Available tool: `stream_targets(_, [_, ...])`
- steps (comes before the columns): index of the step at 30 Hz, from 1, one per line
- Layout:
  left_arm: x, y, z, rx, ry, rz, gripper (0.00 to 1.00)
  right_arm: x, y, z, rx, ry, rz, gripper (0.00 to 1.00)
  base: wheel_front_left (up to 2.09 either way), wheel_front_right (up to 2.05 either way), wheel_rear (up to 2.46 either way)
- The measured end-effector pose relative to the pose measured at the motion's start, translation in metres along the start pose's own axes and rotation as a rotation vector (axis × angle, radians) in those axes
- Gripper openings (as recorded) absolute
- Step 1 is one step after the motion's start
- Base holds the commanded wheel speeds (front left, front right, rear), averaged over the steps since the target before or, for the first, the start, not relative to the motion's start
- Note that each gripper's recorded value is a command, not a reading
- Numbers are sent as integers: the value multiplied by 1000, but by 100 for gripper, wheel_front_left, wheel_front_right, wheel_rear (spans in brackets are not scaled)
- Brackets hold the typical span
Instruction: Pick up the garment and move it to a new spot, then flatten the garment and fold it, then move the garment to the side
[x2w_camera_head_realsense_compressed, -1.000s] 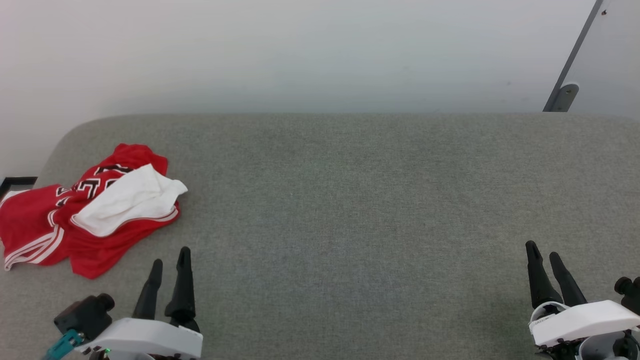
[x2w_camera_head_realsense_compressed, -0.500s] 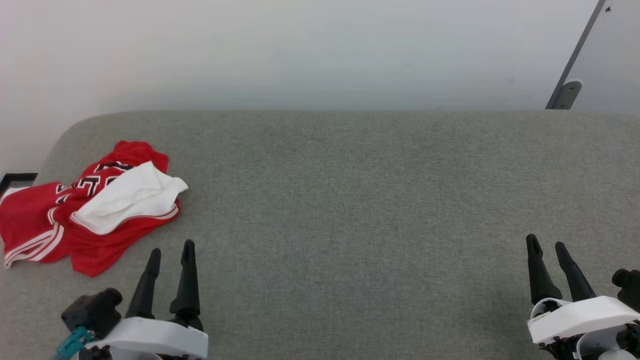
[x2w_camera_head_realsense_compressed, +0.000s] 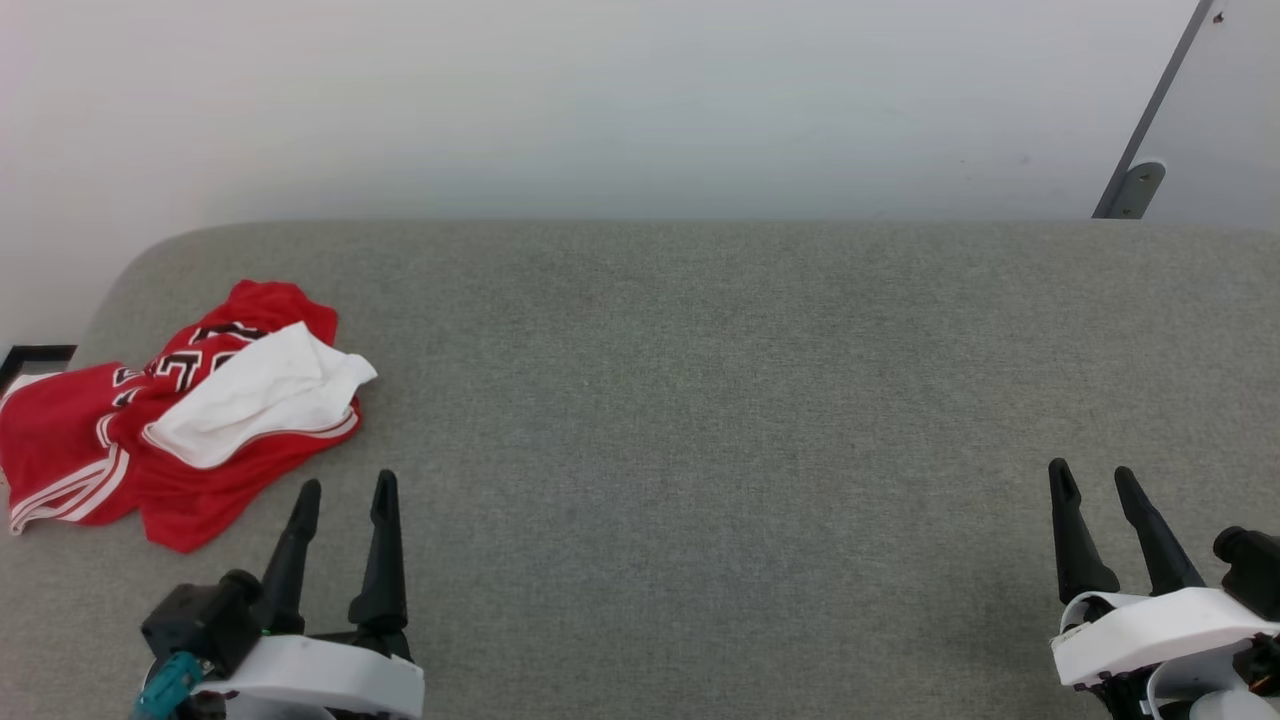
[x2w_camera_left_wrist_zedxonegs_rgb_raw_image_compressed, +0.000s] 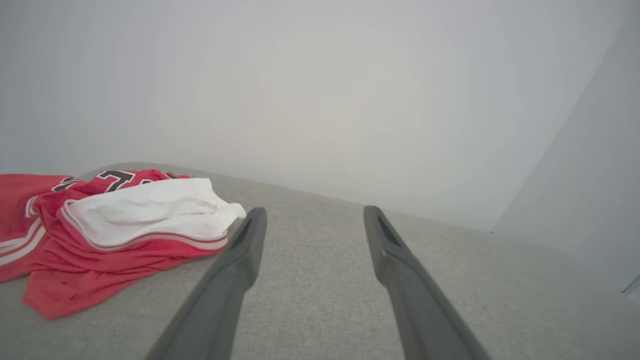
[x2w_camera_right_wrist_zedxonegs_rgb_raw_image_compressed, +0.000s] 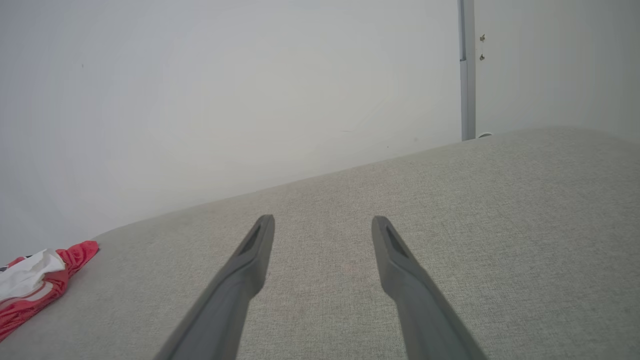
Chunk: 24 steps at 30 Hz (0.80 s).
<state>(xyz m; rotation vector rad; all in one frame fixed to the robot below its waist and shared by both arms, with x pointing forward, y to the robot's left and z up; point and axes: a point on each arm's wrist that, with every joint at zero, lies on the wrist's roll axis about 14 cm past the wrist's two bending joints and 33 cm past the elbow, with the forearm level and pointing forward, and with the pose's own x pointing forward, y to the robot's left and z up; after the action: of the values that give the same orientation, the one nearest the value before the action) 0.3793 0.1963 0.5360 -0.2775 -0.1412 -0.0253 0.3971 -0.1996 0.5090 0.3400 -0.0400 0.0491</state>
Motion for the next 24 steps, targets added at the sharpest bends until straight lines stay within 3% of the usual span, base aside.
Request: stream_targets(24, [-2,-11,11,180,-48,-63,100,2,11,8,-190,-35,64,100,0,0,0])
